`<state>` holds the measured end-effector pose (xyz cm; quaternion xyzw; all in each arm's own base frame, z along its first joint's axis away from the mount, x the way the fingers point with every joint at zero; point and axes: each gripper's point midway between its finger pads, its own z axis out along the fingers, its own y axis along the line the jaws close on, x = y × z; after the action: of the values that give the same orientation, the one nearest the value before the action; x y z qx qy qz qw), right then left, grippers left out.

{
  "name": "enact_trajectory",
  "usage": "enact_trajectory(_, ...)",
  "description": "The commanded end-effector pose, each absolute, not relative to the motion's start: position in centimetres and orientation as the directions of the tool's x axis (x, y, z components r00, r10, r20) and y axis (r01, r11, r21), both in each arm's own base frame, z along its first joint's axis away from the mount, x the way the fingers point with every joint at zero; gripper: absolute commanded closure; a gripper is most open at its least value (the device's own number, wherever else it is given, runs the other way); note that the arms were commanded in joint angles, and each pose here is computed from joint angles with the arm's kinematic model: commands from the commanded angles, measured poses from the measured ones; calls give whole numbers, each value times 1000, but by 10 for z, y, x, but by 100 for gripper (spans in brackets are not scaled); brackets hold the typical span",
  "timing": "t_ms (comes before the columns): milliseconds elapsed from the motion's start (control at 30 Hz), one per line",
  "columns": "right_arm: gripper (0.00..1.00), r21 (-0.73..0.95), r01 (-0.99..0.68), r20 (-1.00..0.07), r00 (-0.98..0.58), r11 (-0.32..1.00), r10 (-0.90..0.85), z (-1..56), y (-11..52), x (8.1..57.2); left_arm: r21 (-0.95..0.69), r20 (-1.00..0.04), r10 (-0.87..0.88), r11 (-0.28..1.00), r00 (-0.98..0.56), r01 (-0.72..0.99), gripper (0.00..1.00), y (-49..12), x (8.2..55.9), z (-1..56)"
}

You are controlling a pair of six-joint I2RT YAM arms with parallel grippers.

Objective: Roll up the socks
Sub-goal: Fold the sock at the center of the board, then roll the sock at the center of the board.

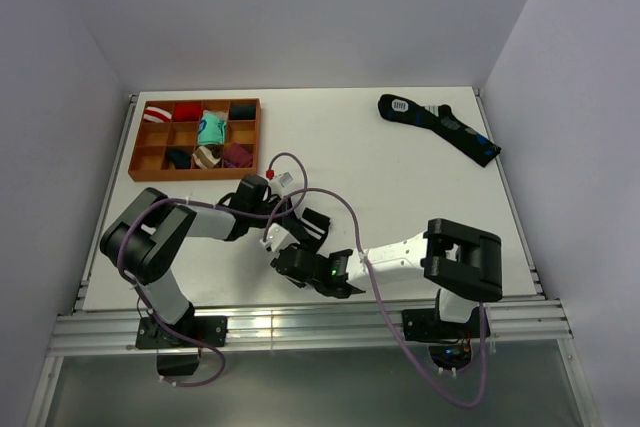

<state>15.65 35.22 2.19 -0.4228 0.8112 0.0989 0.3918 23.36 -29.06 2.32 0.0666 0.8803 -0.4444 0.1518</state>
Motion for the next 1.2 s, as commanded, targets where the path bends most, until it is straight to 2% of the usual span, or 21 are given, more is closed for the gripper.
enact_trajectory(0,53,-170,-751,-745,-326,639,-582,38,362,156,-740,-316,11,623,-949,254,89,-285,231,14)
enact_trajectory(233,53,-168,-755,-740,-328,634,-586,41,362,147,-735,-310,12,631,-951,248,90,-283,230,12)
enact_trajectory(367,49,-146,-758,-760,-326,635,-563,48,361,145,-734,-306,10,634,-952,242,89,-282,231,10)
enact_trajectory(1167,48,-152,-749,-723,-360,645,-589,29,341,149,-737,-298,13,633,-954,239,89,-282,231,7)
